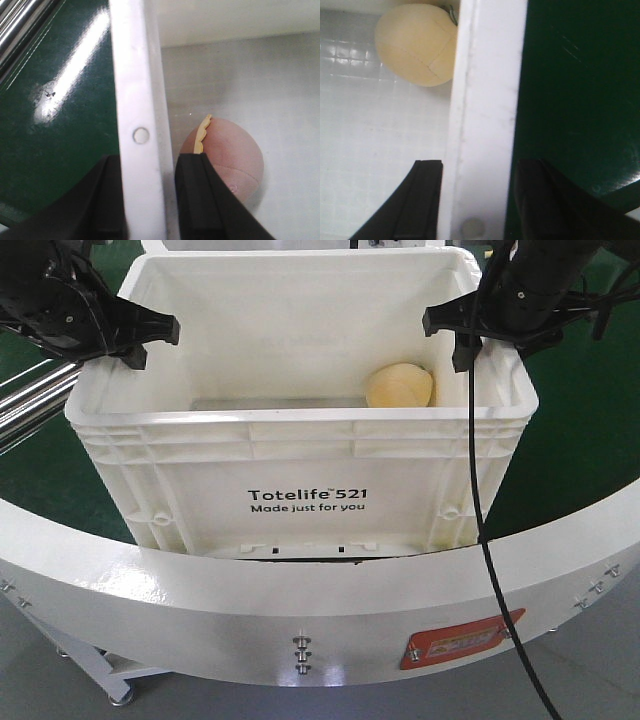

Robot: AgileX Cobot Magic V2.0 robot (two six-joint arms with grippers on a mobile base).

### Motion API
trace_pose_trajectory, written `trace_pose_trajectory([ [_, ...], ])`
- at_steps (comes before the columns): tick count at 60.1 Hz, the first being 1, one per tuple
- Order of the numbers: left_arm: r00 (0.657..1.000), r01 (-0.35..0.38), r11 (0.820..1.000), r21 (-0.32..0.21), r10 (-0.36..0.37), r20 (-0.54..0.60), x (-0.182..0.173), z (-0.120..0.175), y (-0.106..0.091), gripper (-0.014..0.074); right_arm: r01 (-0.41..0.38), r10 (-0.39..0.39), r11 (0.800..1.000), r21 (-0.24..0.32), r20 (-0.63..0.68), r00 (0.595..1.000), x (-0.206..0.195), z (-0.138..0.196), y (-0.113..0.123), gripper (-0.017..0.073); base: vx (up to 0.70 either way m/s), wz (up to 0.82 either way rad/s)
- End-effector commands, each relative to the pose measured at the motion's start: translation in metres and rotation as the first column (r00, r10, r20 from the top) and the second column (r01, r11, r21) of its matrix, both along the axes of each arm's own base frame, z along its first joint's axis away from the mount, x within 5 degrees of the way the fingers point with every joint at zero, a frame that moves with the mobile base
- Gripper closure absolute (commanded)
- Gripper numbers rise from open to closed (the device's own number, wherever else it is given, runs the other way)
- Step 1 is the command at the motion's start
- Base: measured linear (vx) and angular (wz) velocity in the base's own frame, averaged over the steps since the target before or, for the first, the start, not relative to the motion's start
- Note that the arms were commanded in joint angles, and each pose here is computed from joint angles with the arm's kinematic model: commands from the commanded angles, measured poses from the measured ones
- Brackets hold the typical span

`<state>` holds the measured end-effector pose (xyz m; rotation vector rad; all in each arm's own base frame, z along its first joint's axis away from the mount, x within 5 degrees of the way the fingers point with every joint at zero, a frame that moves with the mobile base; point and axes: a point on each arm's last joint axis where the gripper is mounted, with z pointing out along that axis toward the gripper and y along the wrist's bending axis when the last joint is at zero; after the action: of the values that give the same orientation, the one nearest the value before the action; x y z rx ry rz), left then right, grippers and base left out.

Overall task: Place moving items into box and shelve
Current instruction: 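Move both grippers to the tote's side rims and lower onto them, then close both grippers on the side rims and lift the tote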

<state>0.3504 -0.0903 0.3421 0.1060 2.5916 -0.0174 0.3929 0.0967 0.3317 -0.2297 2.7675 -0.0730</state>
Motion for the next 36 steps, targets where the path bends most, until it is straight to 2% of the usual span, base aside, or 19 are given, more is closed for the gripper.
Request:
trace_pose_trajectory([
  [1, 0.996, 0.006, 0.999, -0.032, -0.003, 0.092, -0.0067, 0.0251, 0.0003, 0.0287, 0.012, -0.017, 0.999, 0.052, 0.096, 0.995, -0.0121, 0.036, -0.0007, 0.0209, 0.0, 0.0],
  [36, 0.996, 0.005, 1.0, -0.031, -0.002, 0.087, -0.0071, 0.0249, 0.0004, 0.0287, 0.01, -0.015, 0.999, 0.051, 0.1, 0.995, -0.0129, 0.0374, -0.001, 0.0178, 0.0, 0.0],
])
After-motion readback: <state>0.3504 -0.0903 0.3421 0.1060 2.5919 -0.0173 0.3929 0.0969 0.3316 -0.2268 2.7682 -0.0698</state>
